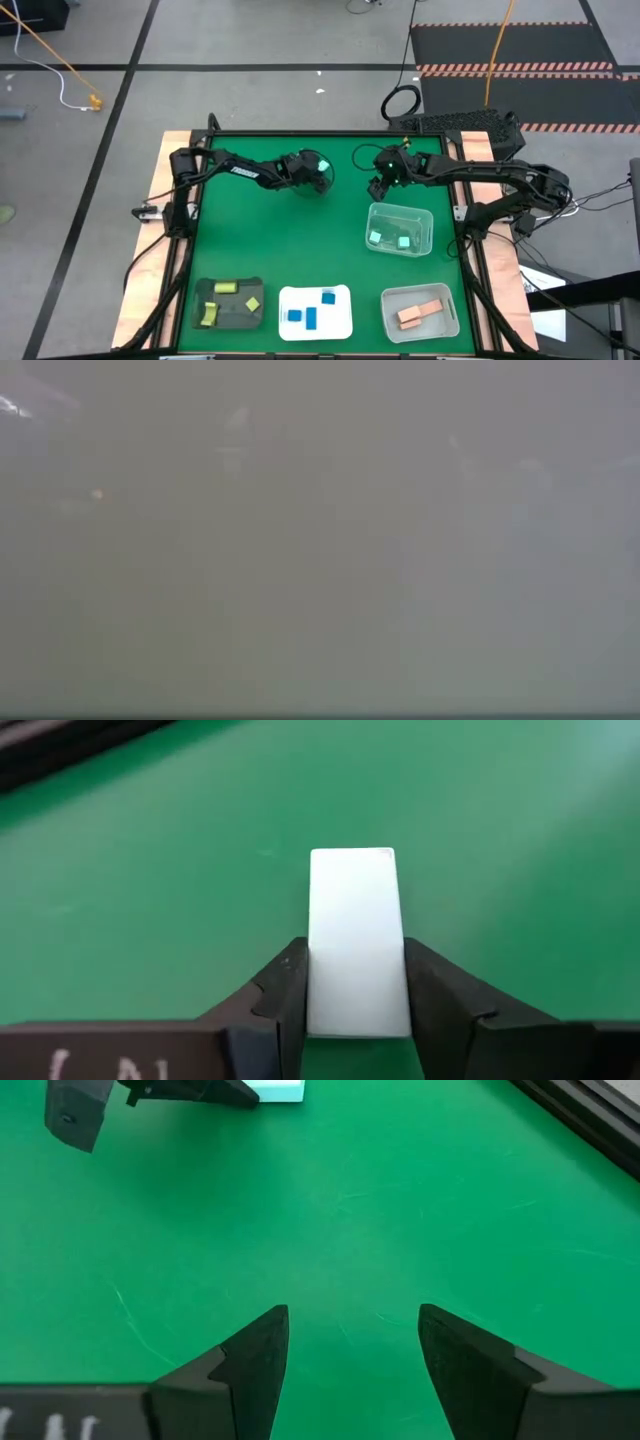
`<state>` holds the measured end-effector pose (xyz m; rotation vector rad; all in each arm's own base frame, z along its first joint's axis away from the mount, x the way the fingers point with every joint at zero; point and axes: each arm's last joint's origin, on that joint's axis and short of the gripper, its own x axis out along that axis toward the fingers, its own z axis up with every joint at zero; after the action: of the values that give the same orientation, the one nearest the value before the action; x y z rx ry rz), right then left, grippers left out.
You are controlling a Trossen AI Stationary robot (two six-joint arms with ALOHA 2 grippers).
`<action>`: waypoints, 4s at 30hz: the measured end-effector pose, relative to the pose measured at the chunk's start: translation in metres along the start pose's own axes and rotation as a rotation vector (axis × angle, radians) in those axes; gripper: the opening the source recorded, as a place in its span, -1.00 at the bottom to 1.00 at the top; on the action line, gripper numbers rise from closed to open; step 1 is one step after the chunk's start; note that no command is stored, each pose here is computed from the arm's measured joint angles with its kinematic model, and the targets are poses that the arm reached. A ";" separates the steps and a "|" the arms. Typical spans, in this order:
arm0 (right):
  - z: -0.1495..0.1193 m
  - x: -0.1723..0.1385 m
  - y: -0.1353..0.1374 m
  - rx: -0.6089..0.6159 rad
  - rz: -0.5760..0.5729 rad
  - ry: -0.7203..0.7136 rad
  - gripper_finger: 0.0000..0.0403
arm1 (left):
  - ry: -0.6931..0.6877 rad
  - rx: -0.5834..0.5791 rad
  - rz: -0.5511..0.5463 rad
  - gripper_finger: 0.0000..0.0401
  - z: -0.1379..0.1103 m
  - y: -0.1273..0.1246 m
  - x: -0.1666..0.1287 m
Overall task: Sort & place blocks by color
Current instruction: Put the light blue block into the transparent bin
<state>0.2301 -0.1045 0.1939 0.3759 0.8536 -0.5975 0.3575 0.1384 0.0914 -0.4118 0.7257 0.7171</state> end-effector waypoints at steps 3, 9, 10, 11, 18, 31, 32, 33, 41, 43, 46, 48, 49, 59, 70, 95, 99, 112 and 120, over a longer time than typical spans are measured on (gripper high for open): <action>0.000 0.000 0.000 0.030 0.000 0.000 0.07 | 0.021 -0.071 -0.046 -0.35 0.000 0.000 0.000; 0.000 0.000 0.000 0.064 0.000 0.000 0.07 | 0.031 -0.085 -0.177 -0.35 0.010 -0.004 -0.013; 0.000 0.000 0.000 0.071 0.000 0.001 0.07 | 0.039 -0.086 -0.205 -0.35 0.012 -0.005 -0.016; 0.000 0.000 0.000 0.073 0.001 0.000 0.07 | 0.042 -0.083 -0.233 -0.35 0.013 -0.007 -0.020; 0.005 0.000 0.004 0.111 0.073 -0.042 0.07 | 0.019 -0.064 -0.320 -0.35 0.026 -0.015 -0.041; 0.023 -0.002 -0.007 0.638 0.421 -0.016 0.11 | -0.065 0.269 -0.429 -0.35 0.015 -0.057 -0.062; 0.023 -0.001 -0.009 0.671 0.440 -0.003 0.12 | -0.081 0.295 -0.425 -0.35 0.014 -0.061 -0.064; 0.021 0.000 -0.010 0.698 0.462 0.013 0.13 | -0.099 0.319 -0.416 -0.35 0.013 -0.065 -0.065; 0.005 0.008 -0.007 0.859 0.697 0.015 0.15 | -0.294 0.428 -0.376 -0.35 0.017 -0.085 -0.076; 0.001 0.009 -0.006 0.886 0.725 0.003 0.14 | -0.333 0.426 -0.384 -0.35 0.020 -0.086 -0.078; -0.006 0.011 -0.004 0.905 0.736 0.011 0.13 | -0.375 0.402 -0.394 -0.35 0.025 -0.086 -0.079; -0.008 0.011 -0.002 0.906 0.724 0.006 0.13 | -0.391 0.400 -0.397 -0.35 0.030 -0.088 -0.081; -0.008 0.011 -0.001 0.904 0.723 -0.005 0.13 | -0.399 0.403 -0.398 -0.35 0.032 -0.090 -0.082; 0.002 0.005 0.004 0.871 0.798 -0.114 -0.05 | -0.392 0.481 -0.371 -0.35 0.054 -0.097 -0.089; 0.001 0.006 0.003 0.870 0.787 -0.116 -0.75 | -0.394 0.473 -0.303 -0.35 0.056 -0.094 -0.088; -0.014 -0.006 -0.030 0.676 0.588 -0.068 -0.79 | -0.312 0.160 -0.330 0.62 0.058 -0.089 -0.094; -0.020 -0.026 -0.031 0.578 0.568 -0.079 -0.79 | -0.269 0.141 -0.301 0.56 0.067 -0.076 -0.113; -0.054 -0.079 0.001 0.406 0.686 0.069 -0.79 | -0.117 0.138 -0.168 0.24 0.081 -0.006 -0.222; -0.070 -0.093 0.032 0.321 0.771 0.157 -0.78 | -0.137 0.093 -0.180 0.09 0.071 0.024 -0.294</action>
<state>0.1615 -0.0110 0.2271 0.9961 0.6877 0.0220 0.2171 0.0639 0.3493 -0.3343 0.5820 0.5343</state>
